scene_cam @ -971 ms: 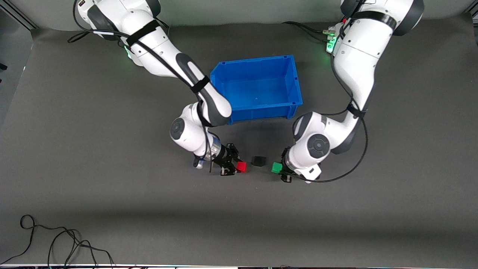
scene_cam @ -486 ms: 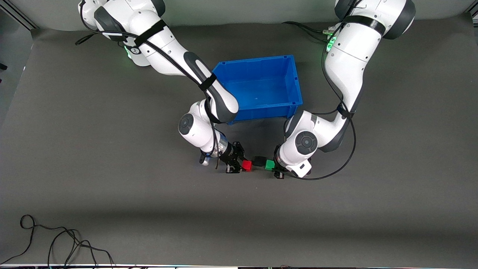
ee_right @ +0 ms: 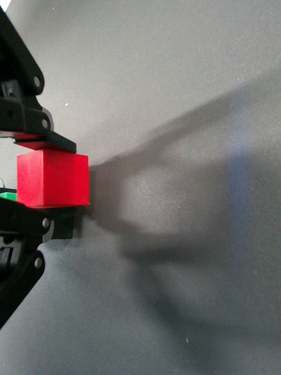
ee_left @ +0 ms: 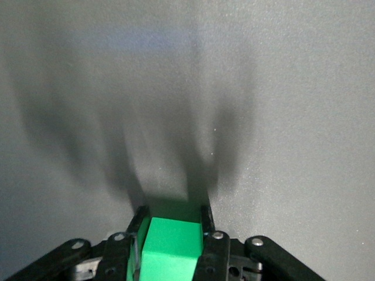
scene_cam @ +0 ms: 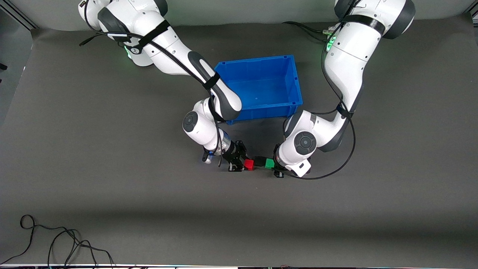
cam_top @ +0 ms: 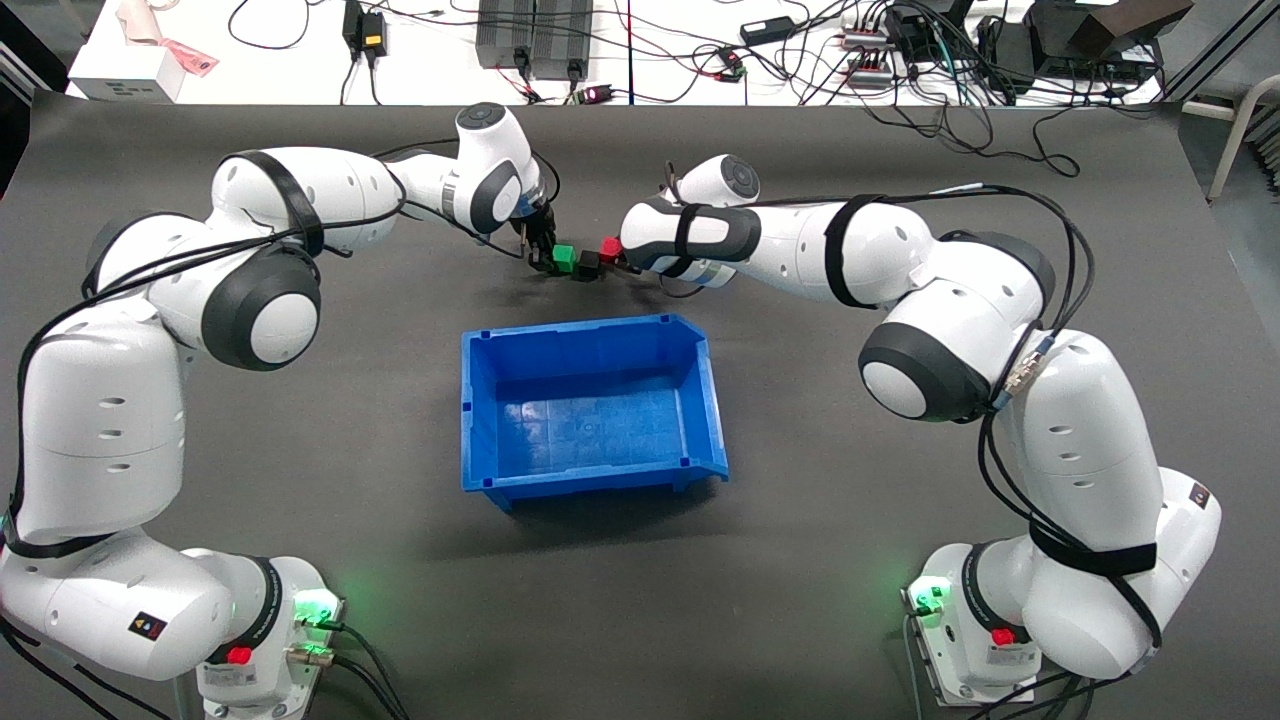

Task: Attach green and red cubes to black cube
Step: 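Press both cubes against the black cube and open the left gripper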

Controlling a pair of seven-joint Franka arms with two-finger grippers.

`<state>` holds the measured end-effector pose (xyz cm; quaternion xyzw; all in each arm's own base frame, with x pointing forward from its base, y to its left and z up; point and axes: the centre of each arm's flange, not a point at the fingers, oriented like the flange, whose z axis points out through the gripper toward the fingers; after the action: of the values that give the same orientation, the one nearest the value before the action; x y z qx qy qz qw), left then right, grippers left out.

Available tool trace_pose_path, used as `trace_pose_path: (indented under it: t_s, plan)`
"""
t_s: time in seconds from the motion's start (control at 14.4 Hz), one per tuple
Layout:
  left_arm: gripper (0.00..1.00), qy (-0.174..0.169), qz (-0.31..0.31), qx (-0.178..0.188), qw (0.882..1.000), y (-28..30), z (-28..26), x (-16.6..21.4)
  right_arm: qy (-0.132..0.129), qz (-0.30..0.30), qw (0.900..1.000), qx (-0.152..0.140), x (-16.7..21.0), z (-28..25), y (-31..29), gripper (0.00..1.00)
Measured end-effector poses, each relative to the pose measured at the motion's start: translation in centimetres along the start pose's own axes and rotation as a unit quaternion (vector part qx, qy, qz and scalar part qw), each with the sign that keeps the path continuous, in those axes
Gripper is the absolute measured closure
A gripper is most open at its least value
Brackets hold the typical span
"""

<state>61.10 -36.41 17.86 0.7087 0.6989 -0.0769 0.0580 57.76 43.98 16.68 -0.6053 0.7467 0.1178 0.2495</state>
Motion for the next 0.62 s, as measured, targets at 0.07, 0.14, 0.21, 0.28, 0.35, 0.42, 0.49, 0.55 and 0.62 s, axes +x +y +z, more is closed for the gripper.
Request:
trace_pose_path:
  t_s: [0.07,0.14,0.21,0.28,0.35,0.42,0.49,0.55,0.62]
  plan:
    - [0.63,0.000,-0.001,0.000,1.000,-0.1,0.0,-0.2,0.001,0.000,1.000,0.000,0.1,0.1,0.0,0.60]
    - [0.63,0.000,-0.001,0.000,1.000,-0.2,0.1,-0.3,0.002,0.000,1.000,0.000,0.2,0.3,0.1,0.60]
    - [0.63,0.000,-0.001,0.001,1.000,-0.3,0.1,-0.5,0.002,0.001,1.000,0.001,0.2,0.5,0.3,0.60]
    - [0.63,0.000,-0.001,0.001,1.000,-0.3,0.1,-0.5,0.001,0.003,1.000,0.002,0.2,0.7,0.6,0.60]
    - [0.63,0.000,-0.001,0.001,1.000,-0.3,0.1,-0.6,0.000,0.004,1.000,0.002,0.1,0.9,0.9,0.60]
    - [0.63,0.000,-0.001,0.001,1.000,-0.3,0.1,-0.6,0.000,0.003,1.000,0.002,0.0,1.0,1.2,0.60]
    - [0.63,0.001,-0.001,0.000,1.000,-0.3,0.1,-0.5,0.000,0.003,1.000,0.002,-0.1,1.0,1.3,0.60]
    - [0.63,0.001,-0.001,0.000,1.000,-0.3,0.1,-0.5,0.000,0.003,1.000,0.002,-0.1,1.0,1.3,0.60]
    - [0.58,0.001,-0.002,-0.001,1.000,-0.2,0.0,-0.4,0.000,0.003,1.000,0.002,-0.1,1.0,1.3,0.60]
